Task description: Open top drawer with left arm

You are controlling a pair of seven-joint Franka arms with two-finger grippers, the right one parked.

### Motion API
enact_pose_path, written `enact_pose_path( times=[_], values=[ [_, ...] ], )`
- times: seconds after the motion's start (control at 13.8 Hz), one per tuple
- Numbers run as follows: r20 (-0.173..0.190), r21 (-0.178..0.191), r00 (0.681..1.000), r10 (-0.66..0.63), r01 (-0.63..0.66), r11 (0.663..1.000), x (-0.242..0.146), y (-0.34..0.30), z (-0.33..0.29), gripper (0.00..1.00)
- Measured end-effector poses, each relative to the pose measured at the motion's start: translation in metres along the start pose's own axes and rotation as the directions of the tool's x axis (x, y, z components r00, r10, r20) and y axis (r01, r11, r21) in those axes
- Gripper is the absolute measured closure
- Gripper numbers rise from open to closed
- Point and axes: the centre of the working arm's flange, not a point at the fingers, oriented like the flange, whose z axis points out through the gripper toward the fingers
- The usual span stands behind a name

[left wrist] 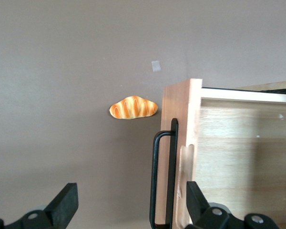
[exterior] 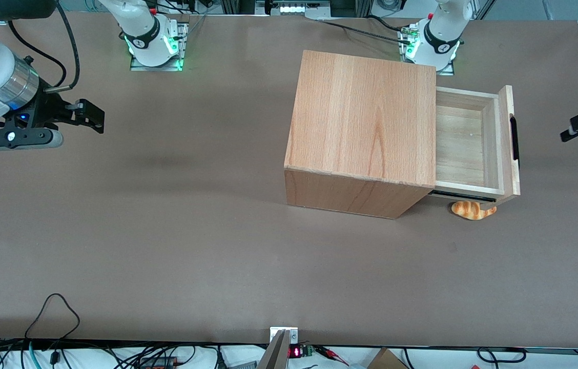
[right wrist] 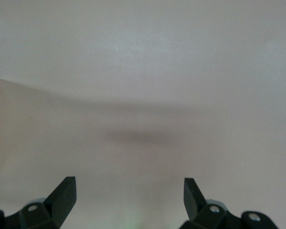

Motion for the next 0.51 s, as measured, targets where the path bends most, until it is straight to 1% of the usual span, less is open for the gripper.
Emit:
enact_pose_path(
  times=[0.36,0.44,0.51],
  values=[
    [-0.015,0.005,1.000,0.025,-0.025,1.000,0.001,0.013,-0.041,0.00],
    [-0.015,0.009,0.999,0.031,-0.031,0.999,0.001,0.016,-0.047,0.00],
    [-0.009,0.024,0.999,0.038,-0.038,0.999,0.002,0.020,-0.050,0.00]
  ],
)
